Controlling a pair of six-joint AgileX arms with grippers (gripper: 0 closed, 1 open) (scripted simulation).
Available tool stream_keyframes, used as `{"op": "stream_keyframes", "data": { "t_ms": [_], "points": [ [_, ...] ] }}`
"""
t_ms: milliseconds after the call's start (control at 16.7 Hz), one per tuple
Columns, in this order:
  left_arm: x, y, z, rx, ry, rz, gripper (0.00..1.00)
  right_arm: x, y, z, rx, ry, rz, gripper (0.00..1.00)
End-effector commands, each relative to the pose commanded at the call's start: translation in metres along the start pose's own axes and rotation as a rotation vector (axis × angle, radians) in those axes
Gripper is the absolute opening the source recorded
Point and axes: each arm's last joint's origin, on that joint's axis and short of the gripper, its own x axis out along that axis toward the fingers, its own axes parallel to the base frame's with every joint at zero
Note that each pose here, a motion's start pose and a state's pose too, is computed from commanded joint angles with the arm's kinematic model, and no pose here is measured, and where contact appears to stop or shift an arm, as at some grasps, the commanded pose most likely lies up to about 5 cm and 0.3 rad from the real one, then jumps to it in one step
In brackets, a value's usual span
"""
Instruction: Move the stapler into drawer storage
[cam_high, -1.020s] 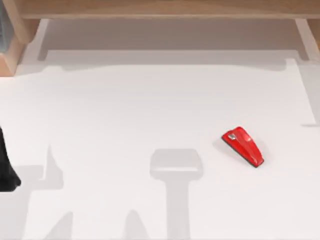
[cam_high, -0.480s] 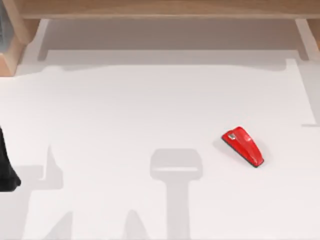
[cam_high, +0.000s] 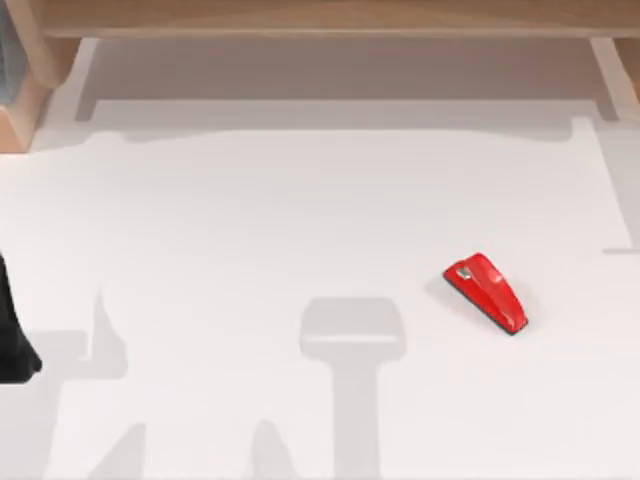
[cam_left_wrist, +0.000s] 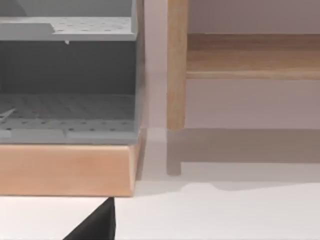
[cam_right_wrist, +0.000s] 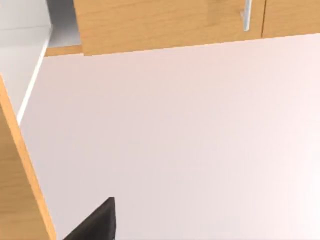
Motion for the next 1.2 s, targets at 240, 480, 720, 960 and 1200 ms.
{"op": "stream_keyframes", "data": {
  "t_ms": [240,480,720,960,1200],
  "points": [
    [0.000,0.000,0.000,0.000,0.000,0.000,1.00,0.036,-0.032,0.014,0.199,0.023,0.059,1.00],
    [0.000,0.000,0.000,0.000,0.000,0.000,1.00,0.081,-0.046,0.063,0.463,0.010,0.254,1.00],
    [0.000,0.000,0.000,0.000,0.000,0.000,1.00,0.113,-0.043,0.139,0.687,0.030,0.568,1.00],
    [0.000,0.000,0.000,0.000,0.000,0.000,1.00,0.117,-0.029,0.227,0.788,0.127,0.939,1.00],
    [0.000,0.000,0.000,0.000,0.000,0.000,1.00,0.097,-0.014,0.307,0.741,0.283,1.260,1.00]
  ]
}}
